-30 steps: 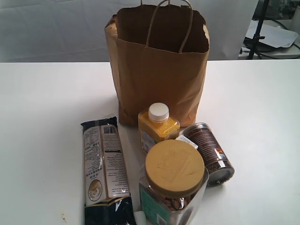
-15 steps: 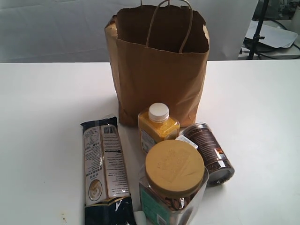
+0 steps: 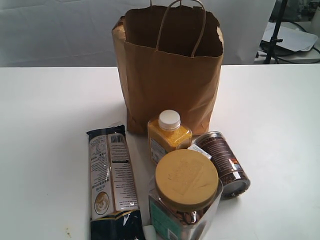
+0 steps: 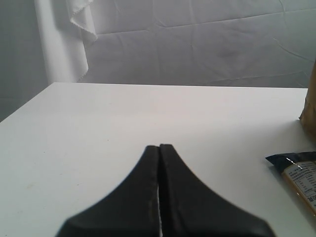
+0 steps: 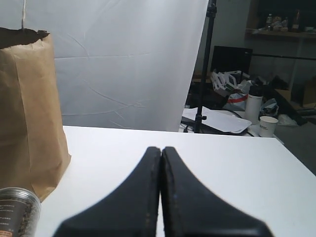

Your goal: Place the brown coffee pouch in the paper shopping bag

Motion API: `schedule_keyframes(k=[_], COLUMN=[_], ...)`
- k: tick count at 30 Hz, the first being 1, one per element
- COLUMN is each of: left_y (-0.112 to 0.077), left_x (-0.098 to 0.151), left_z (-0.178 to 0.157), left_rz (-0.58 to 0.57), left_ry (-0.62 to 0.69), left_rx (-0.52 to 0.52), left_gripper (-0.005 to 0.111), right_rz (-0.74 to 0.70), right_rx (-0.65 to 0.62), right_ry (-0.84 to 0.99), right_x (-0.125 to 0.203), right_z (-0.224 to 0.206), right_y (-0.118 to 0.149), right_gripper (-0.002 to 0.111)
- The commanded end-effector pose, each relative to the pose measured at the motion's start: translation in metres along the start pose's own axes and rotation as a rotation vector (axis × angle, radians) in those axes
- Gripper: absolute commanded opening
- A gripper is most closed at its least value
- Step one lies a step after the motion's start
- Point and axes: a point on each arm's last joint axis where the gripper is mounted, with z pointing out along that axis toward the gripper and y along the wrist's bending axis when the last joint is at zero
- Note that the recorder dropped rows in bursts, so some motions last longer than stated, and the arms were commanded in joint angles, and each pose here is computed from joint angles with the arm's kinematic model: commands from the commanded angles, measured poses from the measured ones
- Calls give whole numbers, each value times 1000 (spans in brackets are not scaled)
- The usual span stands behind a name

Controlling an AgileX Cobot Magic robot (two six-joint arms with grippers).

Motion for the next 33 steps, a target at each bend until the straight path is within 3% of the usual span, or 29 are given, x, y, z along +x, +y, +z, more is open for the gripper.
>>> schedule_keyframes(k=[1,12,22,33], left_y=[0,0,0,0], left_x=[1,1,1,1], left_z=[0,0,0,0], left_rz=[1,1,1,1], left_ry=[-5,-5,-5,-5], left_rx=[-4,-4,-4,-4], left_gripper=[0,0,0,0], right_rz=[-7,-7,-7,-7], right_rx=[8,8,89,54], right_ry=[-4,-4,3,0], right_x=[1,1,1,1], right_z=[0,0,-1,0], right_y=[0,0,-5,-3], right_gripper=[0,0,0,0])
